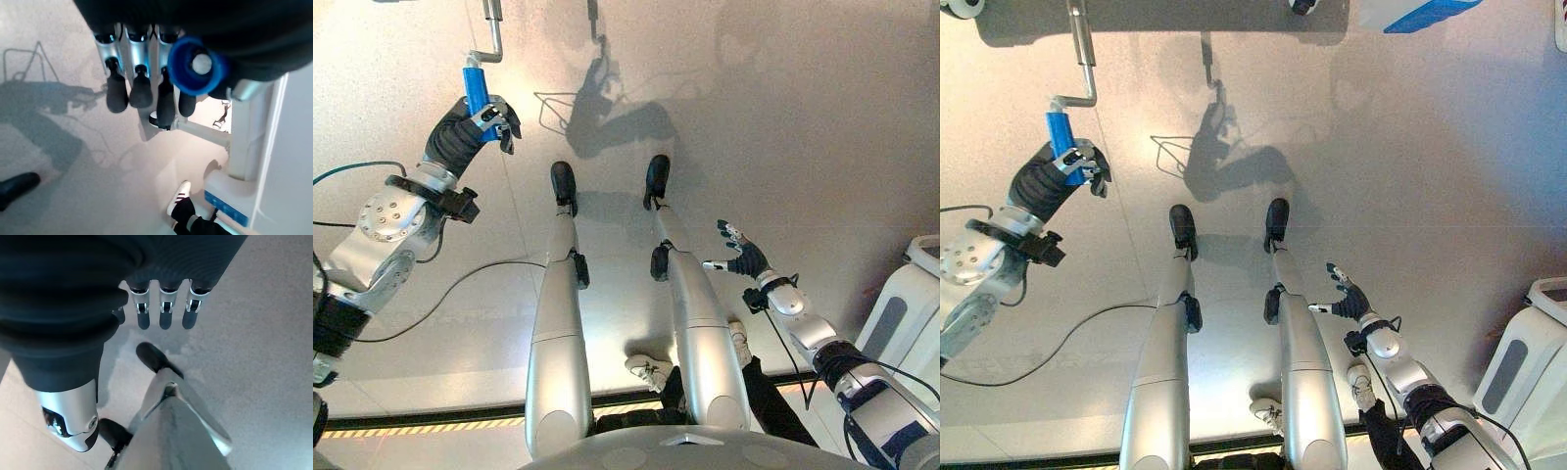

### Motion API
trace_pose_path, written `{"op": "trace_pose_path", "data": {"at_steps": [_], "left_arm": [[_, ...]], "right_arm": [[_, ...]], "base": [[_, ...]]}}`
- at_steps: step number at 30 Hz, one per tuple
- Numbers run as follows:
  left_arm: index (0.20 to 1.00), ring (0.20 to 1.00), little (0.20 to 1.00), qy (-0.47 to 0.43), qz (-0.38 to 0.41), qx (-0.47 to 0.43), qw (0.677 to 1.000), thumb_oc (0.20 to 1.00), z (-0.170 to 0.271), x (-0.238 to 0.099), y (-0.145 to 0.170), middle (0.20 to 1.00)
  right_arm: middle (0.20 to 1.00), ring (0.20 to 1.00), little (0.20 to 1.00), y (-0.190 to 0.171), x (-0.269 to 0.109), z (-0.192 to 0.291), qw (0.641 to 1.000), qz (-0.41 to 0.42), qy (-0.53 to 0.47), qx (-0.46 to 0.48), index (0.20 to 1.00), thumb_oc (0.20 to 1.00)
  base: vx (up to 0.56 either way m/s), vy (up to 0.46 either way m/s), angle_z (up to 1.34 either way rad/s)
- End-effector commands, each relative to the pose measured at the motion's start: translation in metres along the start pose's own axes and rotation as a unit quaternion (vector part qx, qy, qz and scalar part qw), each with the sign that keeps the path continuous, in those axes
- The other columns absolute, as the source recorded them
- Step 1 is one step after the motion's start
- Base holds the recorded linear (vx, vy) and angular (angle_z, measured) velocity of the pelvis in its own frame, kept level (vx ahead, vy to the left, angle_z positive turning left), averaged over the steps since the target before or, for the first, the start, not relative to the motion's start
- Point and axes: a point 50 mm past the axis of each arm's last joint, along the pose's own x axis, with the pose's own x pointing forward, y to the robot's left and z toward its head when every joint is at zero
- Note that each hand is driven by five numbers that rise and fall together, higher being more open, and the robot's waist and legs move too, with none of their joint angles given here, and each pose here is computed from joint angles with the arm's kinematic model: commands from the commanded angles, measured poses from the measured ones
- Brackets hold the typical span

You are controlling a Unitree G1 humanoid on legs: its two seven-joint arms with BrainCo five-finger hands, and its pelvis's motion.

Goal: Raise the hospital bed

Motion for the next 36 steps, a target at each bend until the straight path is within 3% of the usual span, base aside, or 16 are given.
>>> {"op": "trace_pose_path", "data": {"at_steps": [1,10,17,23,36], "left_arm": [[0.200,0.200,0.200,-0.063,-0.174,-0.029,0.982,0.200,0.014,-0.033,-0.064,0.200],[0.200,0.200,0.200,-0.005,-0.025,-0.001,1.000,0.200,-0.027,-0.049,-0.025,0.200],[0.200,0.200,0.200,0.022,0.060,-0.002,0.998,0.200,-0.052,-0.047,-0.013,0.200],[0.200,0.200,0.200,0.072,0.163,-0.024,0.984,0.200,-0.089,-0.044,0.002,0.200],[0.200,0.200,0.200,0.101,0.273,-0.082,0.953,0.200,-0.115,-0.025,0.011,0.200]], "right_arm": [[1.000,1.000,1.000,-0.003,-0.029,-0.036,0.998,0.008,0.058,-0.019,1.000,1.000],[1.000,1.000,1.000,-0.007,-0.029,-0.028,0.999,0.000,0.033,-0.021,1.000,1.000],[1.000,1.000,1.000,-0.012,-0.026,-0.017,1.000,-0.008,0.009,-0.029,1.000,1.000],[1.000,1.000,1.000,-0.020,-0.023,-0.009,0.999,-0.021,-0.006,-0.034,1.000,1.000],[1.000,1.000,1.000,-0.022,-0.018,0.000,0.999,-0.026,-0.017,-0.034,1.000,1.000]], "base": [[0.00,0.000,0.00],[0.00,0.000,0.00],[0.00,0.000,0.00],[0.01,0.030,-0.01],[0.02,0.042,0.04]]}}
